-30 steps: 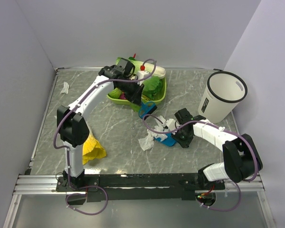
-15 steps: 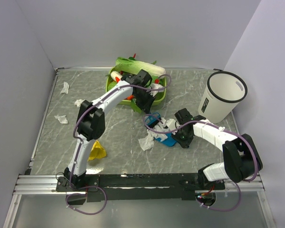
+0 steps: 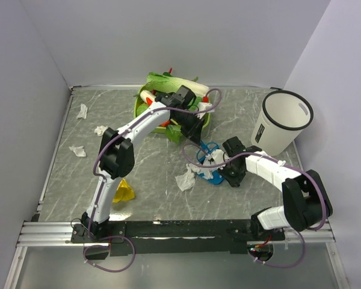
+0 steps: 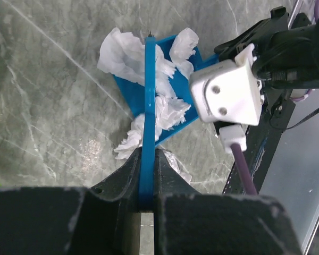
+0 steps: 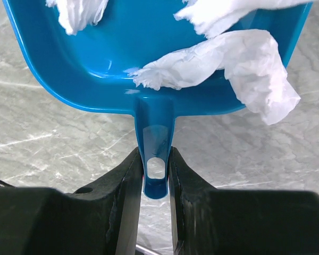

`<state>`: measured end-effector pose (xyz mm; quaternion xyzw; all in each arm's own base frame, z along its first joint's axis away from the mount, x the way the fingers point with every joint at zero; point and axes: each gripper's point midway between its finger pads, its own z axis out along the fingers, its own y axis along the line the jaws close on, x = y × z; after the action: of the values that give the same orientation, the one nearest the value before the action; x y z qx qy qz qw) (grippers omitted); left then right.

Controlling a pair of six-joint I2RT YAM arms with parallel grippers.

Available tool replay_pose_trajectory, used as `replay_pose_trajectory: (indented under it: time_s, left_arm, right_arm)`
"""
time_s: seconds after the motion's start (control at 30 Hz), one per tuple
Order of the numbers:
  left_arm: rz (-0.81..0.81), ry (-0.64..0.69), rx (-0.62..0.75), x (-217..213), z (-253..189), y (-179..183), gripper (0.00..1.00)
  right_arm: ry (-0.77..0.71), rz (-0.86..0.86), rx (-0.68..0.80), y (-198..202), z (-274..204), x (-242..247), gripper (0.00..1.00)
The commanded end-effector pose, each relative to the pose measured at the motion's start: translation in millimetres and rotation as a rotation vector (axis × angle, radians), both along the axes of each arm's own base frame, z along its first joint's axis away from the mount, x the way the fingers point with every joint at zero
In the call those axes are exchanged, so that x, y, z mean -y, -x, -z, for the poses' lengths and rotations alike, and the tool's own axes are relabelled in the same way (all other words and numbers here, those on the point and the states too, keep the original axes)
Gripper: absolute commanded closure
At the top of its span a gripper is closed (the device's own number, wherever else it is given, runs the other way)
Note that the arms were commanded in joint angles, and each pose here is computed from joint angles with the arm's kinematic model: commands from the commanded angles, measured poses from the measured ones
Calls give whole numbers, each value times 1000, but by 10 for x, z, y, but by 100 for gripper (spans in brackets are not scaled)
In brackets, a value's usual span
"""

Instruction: Sweep away the paper scraps from the table

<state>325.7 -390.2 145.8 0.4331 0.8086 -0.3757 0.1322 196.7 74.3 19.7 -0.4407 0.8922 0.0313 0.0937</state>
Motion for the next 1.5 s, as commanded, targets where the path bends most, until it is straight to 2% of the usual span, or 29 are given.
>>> replay_pose_trajectory:
  time_s: [0.0, 0.13, 0.3, 0.5, 0.73, 1.07, 1.3, 1.47]
  left_arm:
    - [-8, 89, 34, -15, -394, -45, 99]
    - [-21, 110, 81, -57, -576, -93, 99]
    - [-60, 162, 154, -141, -930, -183, 99]
    - [-101, 205, 228, -303, -1278, -259, 99]
    - [-179, 202, 321, -650, -1544, -410, 99]
    - [-302, 174, 377, -1119, -1563, -725, 99]
    - [-339, 175, 368, -1175, -1515, -816, 99]
    - [-327, 190, 385, -1192, -1533, -805, 99]
  right_arm:
    - [-66, 47, 55, -99, -43, -42, 100]
    - [-119, 54, 77, -104, -6, -61, 100]
    - [-163, -2, 205, -183, -48, -44, 100]
    - [-221, -29, 326, -316, -268, -67, 100]
    - [-258, -26, 372, -321, -574, -106, 100]
    - [-290, -22, 428, -215, -1174, -101, 100]
    - [-307, -3, 469, -151, -1522, -82, 100]
    - [-377, 51, 492, -141, -1866, -155, 100]
